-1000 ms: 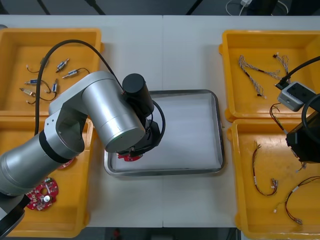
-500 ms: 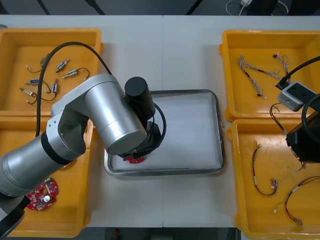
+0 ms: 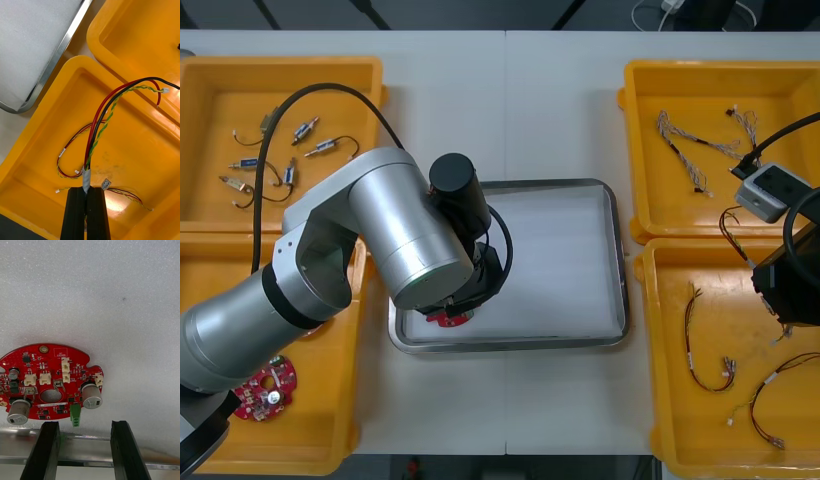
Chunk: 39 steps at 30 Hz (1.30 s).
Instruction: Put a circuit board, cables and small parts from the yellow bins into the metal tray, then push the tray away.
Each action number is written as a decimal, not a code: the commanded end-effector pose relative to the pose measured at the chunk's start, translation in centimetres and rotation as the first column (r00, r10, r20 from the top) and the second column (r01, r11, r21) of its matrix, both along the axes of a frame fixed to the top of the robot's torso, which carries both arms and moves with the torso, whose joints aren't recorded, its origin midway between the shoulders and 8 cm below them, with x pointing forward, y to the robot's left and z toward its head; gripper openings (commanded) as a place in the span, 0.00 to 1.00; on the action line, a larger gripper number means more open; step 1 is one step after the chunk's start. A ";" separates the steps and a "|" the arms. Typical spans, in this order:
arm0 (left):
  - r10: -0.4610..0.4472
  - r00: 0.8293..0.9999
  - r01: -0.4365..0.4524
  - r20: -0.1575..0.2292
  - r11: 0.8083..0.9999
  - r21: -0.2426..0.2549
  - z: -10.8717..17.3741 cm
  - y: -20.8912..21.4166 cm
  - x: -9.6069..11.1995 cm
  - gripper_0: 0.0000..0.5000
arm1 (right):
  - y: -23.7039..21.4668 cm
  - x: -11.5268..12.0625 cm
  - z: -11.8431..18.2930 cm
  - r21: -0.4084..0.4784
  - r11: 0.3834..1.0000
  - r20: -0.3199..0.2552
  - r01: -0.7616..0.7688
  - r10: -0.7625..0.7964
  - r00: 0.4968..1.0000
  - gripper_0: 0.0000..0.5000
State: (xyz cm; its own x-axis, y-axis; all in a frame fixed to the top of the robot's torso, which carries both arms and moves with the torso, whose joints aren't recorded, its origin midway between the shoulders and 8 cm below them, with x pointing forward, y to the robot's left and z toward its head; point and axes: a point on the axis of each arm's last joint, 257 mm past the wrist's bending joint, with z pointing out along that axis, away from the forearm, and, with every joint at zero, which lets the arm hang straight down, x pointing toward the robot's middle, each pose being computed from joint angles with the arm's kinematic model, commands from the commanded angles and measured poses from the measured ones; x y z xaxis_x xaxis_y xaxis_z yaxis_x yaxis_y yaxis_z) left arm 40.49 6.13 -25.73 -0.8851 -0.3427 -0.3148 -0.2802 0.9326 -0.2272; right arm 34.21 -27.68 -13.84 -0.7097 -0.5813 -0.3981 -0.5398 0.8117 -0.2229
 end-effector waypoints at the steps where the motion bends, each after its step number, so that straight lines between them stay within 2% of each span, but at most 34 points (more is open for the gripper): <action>1: -0.021 0.997 0.019 0.068 0.999 0.030 3.6 0.0 1.0 1.00 | -0.8 0.4 0.9 -0.059 0.998 0.022 -0.030 0.031 0.999 0.00; 4: -0.052 0.996 0.051 0.070 0.998 0.023 5.2 0.5 0.9 1.00 | -0.8 0.3 0.4 -0.057 0.998 0.008 -0.024 0.024 1.000 0.00; 10: -0.083 0.990 0.082 0.113 0.996 0.022 8.5 1.9 1.5 1.00 | -0.9 0.3 0.9 -0.088 0.995 0.028 -0.037 0.039 0.999 0.00; 11: -0.087 0.987 0.086 0.137 0.996 0.018 9.8 2.5 1.7 1.00 | -0.6 0.2 0.8 -0.085 0.995 0.023 -0.051 0.053 0.998 0.00; 13: -0.085 0.983 0.083 0.160 0.996 0.018 10.8 3.1 1.9 1.00 | -0.2 0.0 0.6 -0.083 0.994 0.011 -0.066 0.067 0.998 0.00; 18: -0.078 0.959 0.068 0.272 0.997 0.045 15.1 6.4 3.6 1.00 | 1.4 0.1 0.6 -0.106 0.984 0.004 -0.140 0.141 0.990 0.00; 23: -0.098 0.940 0.076 0.327 0.994 0.079 18.4 9.7 5.0 1.00 | 3.8 0.5 0.7 -0.143 0.961 0.002 -0.238 0.240 0.971 0.00; 28: -0.098 0.938 0.070 0.331 0.993 0.096 20.6 13.1 6.1 1.00 | 6.5 0.8 0.4 -0.175 0.924 0.004 -0.339 0.345 0.939 0.00; 34: -0.053 0.951 0.036 0.306 0.997 0.061 23.4 17.4 7.6 1.00 | 10.0 1.0 -0.2 -0.199 0.869 0.006 -0.452 0.462 0.887 0.00; 39: -0.001 0.960 -0.018 0.280 0.998 0.064 24.8 21.9 9.1 1.00 | 12.9 1.5 -0.4 -0.237 0.775 -0.019 -0.586 0.599 0.801 0.00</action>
